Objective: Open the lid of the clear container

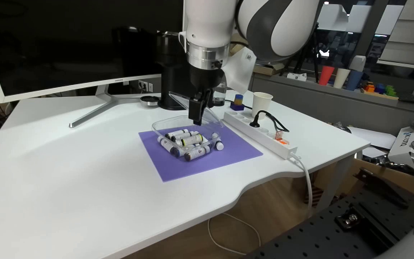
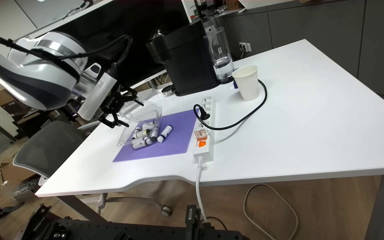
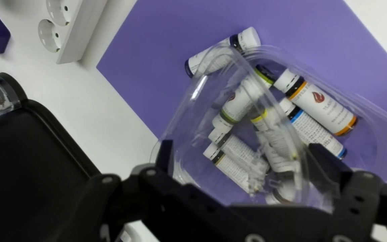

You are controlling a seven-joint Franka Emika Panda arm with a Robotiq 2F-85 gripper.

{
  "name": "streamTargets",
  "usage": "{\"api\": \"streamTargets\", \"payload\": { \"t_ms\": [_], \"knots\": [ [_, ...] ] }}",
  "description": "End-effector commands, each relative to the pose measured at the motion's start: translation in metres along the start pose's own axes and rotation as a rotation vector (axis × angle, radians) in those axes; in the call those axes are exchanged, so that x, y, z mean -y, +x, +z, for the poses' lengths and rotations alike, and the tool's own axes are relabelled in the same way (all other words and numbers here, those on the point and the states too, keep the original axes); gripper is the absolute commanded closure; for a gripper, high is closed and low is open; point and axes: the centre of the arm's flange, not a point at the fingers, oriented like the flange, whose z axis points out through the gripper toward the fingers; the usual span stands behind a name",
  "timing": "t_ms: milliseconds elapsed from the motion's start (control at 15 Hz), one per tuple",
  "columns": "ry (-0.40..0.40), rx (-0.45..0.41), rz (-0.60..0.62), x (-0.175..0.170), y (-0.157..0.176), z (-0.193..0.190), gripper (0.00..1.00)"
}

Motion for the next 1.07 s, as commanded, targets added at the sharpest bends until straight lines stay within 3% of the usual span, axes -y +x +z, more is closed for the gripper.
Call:
{"api": "streamTargets", "payload": {
  "t_ms": [0,733,1000],
  "knots": [
    [-0.074,-0.035,0.062,-0.017,-0.011,-0.015,0.00],
    [-0.252,-0.096,0.274,-0.094,-0.046,-0.063,0.00],
    [-0.255,-0.081,0.376,-0.114,-0.066,-0.065,0.00]
  ]
}}
